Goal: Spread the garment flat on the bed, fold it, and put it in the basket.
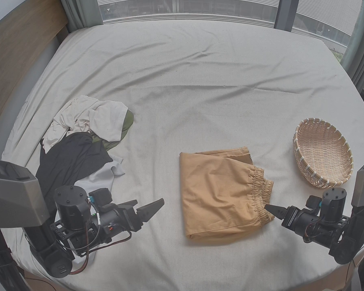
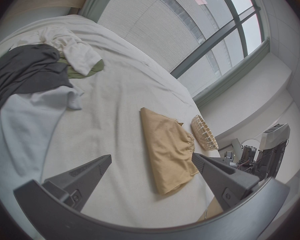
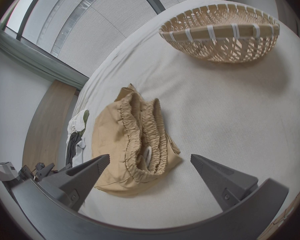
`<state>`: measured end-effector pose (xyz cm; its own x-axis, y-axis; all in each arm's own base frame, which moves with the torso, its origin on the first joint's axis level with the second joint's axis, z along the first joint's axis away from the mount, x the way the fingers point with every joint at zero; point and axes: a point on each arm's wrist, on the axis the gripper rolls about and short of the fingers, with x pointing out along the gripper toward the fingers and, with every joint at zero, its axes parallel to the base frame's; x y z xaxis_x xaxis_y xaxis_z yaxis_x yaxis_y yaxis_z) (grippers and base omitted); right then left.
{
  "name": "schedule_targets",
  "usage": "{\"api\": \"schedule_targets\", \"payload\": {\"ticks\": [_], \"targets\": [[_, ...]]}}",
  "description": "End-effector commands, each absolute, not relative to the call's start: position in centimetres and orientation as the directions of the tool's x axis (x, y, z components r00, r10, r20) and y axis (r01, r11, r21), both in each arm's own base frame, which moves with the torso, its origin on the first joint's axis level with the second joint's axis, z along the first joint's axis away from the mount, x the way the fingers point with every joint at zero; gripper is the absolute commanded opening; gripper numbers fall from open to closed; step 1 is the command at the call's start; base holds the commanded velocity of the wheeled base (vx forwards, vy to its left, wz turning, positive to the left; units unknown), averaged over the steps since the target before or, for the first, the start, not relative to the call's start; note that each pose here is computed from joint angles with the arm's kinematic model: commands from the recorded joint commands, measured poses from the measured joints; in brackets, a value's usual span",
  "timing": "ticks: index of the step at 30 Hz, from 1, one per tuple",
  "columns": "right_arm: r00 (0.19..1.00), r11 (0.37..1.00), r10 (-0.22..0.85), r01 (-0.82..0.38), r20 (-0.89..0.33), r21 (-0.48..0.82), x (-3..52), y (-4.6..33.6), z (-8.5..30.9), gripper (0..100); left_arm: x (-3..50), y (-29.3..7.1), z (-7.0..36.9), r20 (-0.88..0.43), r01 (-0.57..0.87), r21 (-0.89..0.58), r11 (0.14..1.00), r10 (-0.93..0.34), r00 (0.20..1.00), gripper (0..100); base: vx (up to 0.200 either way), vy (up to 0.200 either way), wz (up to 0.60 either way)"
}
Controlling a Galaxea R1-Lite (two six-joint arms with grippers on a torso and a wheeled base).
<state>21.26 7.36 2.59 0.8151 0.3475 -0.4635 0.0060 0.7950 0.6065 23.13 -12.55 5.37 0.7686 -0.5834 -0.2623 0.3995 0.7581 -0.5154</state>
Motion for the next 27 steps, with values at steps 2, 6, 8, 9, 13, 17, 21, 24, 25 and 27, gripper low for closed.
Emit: {"api": "schedule_targets", "payload": {"ticks": [2,6,8,9,13,17,21,24,25,27], "targets": [[0.79,0.803,0.343,0.034,-0.509,0.595,22.0,7.7,1.0,100,22.9,-10.6,5.5,-0.281,0.348,-0.502,0.792,-0.53,0.8,100,0.0,0.0,0.0],[0.793,0.801,0.35,0.023,-0.5,0.598,22.4,8.0,0.9,100,23.2,-9.6,5.3,-0.29,0.334,-0.448,0.829,-0.489,0.823,100,0.0,0.0,0.0],[0.788,0.802,0.356,0.018,-0.502,0.597,22.6,8.3,0.6,100,23.2,-9.5,5.3,-0.291,0.334,-0.443,0.832,-0.486,0.824,100,0.0,0.0,0.0],[0.785,0.804,0.358,0.016,-0.505,0.595,22.7,8.4,0.5,100,23.1,-9.5,5.3,-0.29,0.334,-0.442,0.833,-0.485,0.825,100,0.0,0.0,0.0],[0.781,0.804,0.367,0.007,-0.505,0.595,23.2,8.9,0.0,100,22.9,-9.4,5.2,-0.299,0.328,-0.439,0.836,-0.48,0.825,100,0.0,0.0,0.0],[0.778,0.804,0.382,-0.013,-0.499,0.595,23.6,9.7,-0.3,100,22.9,-9.2,5.1,-0.304,0.309,-0.434,0.846,-0.461,0.834,100,0.0,0.0,0.0],[0.783,0.8,0.392,-0.031,-0.483,0.599,24.0,10.2,-0.2,100,22.9,-9.1,5.1,-0.307,0.298,-0.432,0.851,-0.45,0.839,100,0.0,0.0,0.0],[0.785,0.797,0.409,-0.058,-0.465,0.601,24.3,10.8,-0.1,100,23.1,-8.8,5.1,-0.306,0.287,-0.429,0.856,-0.437,0.846,100,0.0,0.0,0.0],[0.784,0.795,0.416,-0.067,-0.461,0.603,24.3,11.0,-0.1,100,23.1,-8.7,5.1,-0.307,0.285,-0.423,0.86,-0.431,0.848,100,0.0,0.0,0.0],[0.784,0.793,0.425,-0.08,-0.453,0.604,24.4,11.4,0.0,100,23.2,-8.5,5.1,-0.308,0.276,-0.396,0.876,-0.41,0.859,100,0.0,0.0,0.0]]}}
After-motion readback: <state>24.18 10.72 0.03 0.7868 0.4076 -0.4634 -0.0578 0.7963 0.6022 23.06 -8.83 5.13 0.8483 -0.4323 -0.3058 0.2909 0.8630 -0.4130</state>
